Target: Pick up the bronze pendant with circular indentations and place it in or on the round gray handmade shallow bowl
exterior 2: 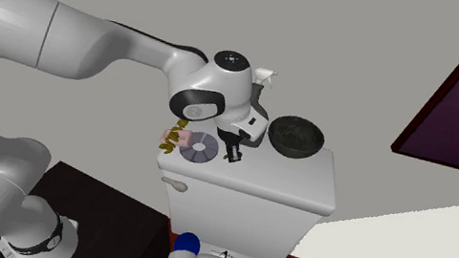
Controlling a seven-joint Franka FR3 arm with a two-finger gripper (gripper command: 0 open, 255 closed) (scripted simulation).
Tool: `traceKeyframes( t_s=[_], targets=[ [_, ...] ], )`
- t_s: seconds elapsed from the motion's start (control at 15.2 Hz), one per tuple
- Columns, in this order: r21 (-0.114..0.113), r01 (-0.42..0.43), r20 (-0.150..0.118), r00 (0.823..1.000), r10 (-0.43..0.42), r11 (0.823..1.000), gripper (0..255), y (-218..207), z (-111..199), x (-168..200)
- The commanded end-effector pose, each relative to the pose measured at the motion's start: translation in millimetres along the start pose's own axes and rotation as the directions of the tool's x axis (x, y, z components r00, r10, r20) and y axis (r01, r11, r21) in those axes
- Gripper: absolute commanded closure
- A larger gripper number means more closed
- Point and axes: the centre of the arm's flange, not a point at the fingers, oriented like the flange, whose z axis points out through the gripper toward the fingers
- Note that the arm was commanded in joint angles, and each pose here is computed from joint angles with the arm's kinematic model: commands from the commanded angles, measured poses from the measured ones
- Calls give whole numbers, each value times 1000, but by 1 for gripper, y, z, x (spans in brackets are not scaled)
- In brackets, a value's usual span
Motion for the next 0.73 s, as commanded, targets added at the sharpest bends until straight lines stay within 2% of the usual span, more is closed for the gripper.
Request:
traceKeyframes(
  t_s=[0.0,0.66],
  targets=[
    [1,2,6,1000,-2,1000,255,-3,-3,0],
    [1,2,6,1000,-2,1000,255,-8,-55,8]
  ],
)
